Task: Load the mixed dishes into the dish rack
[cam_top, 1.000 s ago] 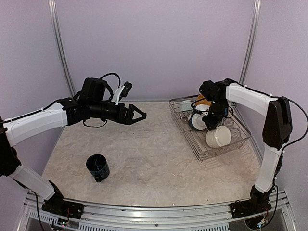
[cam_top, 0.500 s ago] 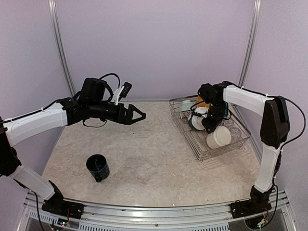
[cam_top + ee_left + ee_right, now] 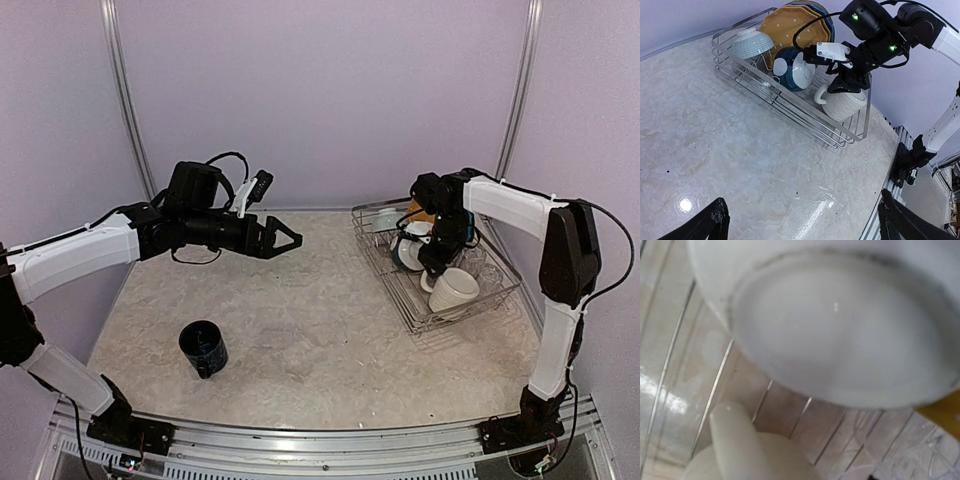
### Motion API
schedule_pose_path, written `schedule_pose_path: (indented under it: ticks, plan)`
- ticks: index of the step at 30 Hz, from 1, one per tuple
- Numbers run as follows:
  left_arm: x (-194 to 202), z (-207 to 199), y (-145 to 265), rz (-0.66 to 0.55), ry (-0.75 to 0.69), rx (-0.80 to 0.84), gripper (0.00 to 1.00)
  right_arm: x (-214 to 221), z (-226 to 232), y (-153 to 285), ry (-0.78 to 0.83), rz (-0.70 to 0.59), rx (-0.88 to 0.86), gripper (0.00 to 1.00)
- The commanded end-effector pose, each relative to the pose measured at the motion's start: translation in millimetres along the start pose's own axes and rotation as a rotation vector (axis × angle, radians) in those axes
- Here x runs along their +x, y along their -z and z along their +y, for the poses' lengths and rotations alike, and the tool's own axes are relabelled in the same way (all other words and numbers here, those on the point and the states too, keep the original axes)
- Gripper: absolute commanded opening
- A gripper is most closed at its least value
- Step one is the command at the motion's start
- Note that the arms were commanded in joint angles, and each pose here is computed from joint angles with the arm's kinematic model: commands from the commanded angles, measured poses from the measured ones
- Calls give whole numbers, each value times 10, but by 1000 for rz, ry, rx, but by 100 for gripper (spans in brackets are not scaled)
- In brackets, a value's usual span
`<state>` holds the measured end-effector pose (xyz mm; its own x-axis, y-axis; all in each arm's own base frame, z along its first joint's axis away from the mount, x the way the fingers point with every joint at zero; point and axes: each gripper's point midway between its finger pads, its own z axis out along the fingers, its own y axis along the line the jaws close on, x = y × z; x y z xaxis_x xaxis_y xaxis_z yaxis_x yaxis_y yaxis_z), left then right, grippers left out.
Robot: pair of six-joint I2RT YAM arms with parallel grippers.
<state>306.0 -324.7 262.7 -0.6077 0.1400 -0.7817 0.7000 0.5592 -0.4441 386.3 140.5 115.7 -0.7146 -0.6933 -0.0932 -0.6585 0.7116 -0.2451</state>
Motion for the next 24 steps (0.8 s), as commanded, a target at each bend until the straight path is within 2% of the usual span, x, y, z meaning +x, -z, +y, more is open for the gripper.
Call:
schedule_pose_path:
  ticks: [1, 11, 24]
  plan:
    - [33, 55, 16, 7, 13, -21, 99, 32, -51, -14, -32, 26, 12, 53]
    - [34, 74, 13, 8, 21, -25, 99, 79, 45, -136, -106, 18, -18, 41]
    - [54, 91, 10, 16, 28, -33, 99, 261, -160, -133, -246, 99, 113, 38]
